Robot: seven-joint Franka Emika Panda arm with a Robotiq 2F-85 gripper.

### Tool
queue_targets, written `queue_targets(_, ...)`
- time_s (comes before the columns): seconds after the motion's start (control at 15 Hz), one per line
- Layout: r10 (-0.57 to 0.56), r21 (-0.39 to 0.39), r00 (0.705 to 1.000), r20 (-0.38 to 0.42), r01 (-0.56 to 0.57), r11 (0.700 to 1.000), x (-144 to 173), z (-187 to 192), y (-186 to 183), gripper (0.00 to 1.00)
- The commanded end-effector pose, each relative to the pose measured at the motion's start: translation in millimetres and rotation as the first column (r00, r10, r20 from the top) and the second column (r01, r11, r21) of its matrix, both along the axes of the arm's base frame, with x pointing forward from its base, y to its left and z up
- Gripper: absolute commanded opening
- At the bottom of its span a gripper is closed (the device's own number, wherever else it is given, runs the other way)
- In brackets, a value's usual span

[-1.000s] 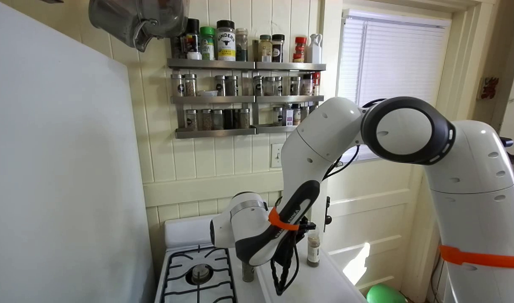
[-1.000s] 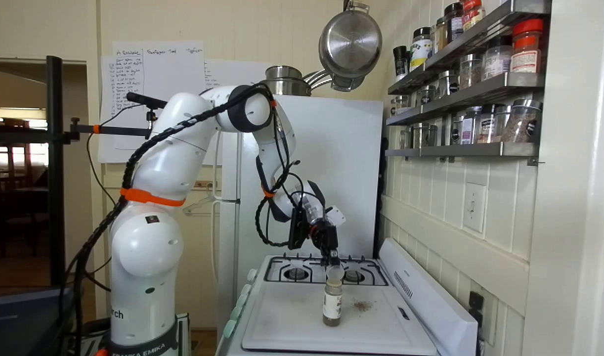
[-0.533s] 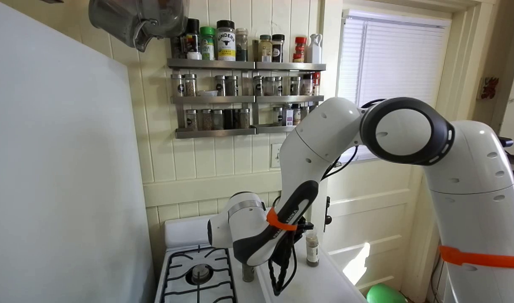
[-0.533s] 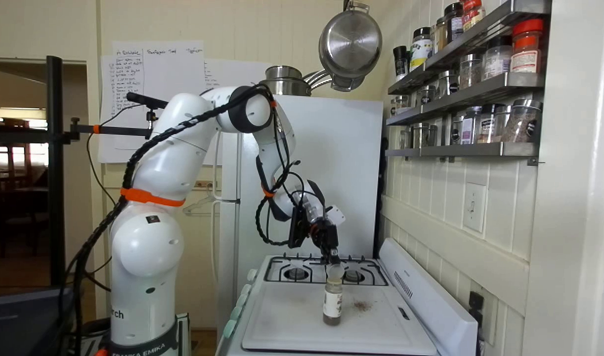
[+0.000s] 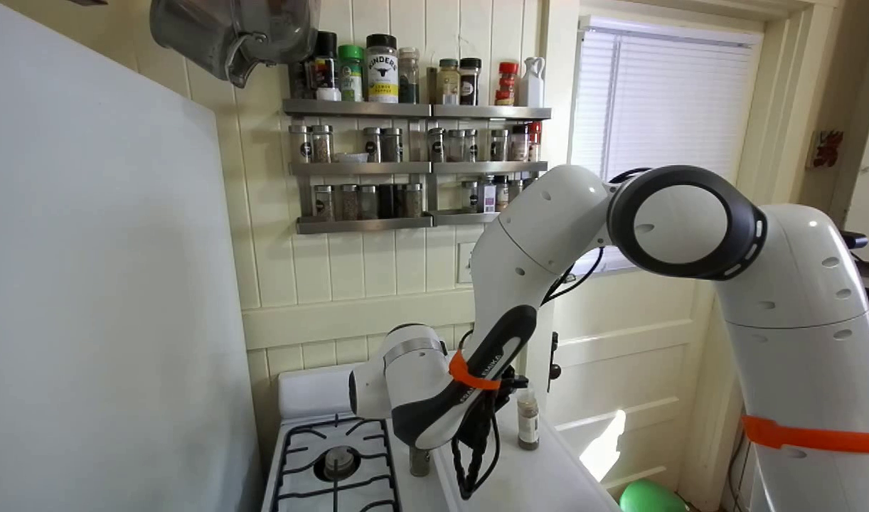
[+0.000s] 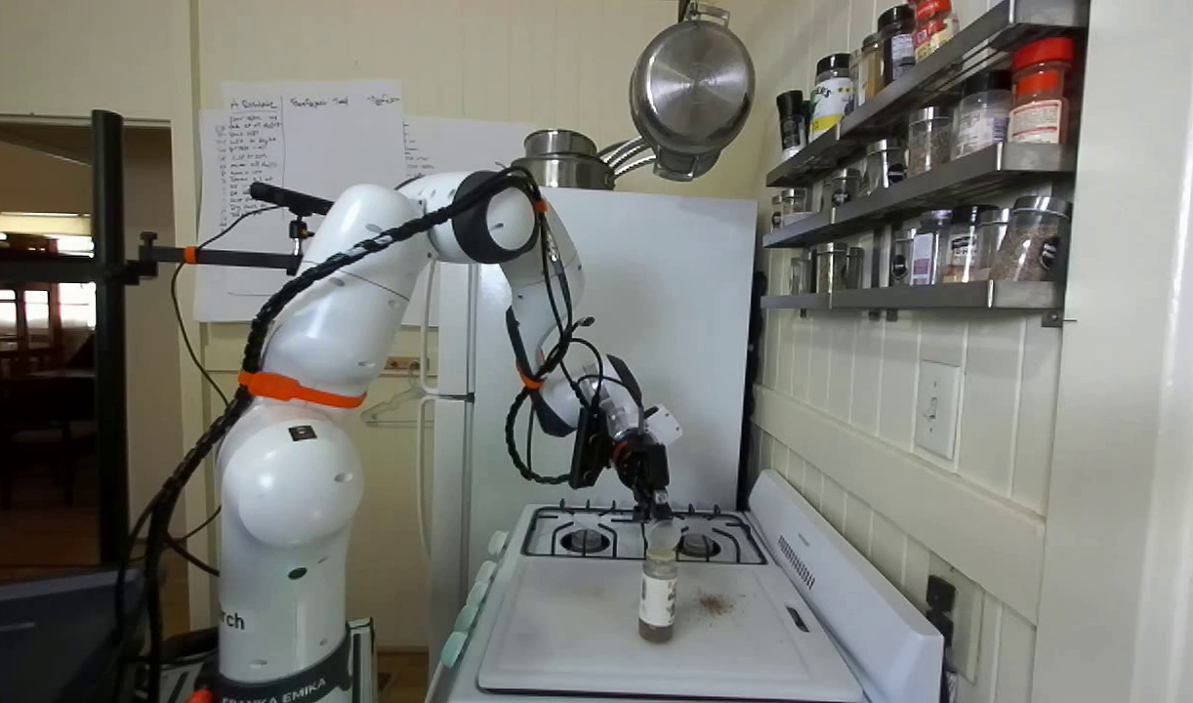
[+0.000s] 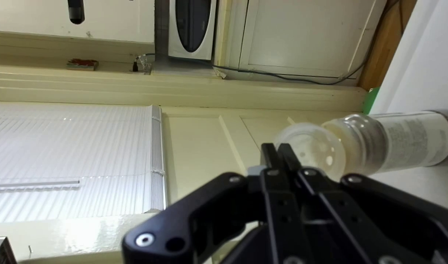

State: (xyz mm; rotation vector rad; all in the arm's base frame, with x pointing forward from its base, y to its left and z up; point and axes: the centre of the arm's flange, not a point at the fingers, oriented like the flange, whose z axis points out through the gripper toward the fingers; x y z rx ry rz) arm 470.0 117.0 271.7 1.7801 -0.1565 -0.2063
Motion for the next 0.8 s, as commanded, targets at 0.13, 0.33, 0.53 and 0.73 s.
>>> queue_targets(0.13,-0.006,0.011,1.000,-0.025,0.007,1.000,-0.6,-10.6,6.2,0.00)
queue_targets(0.33,-0.007,0.012,1.000,-0.026,0.007,1.000,-0.1,-10.0,6.4,0.01)
queue_targets(0.53,-0.005,0.011,1.000,-0.025,0.005,1.000,0.3,-9.1,6.8,0.01)
queue_targets(0.73,-0.008,0.012,1.000,-0.022,0.008,1.000,-0.2,-7.9,6.3,0.01)
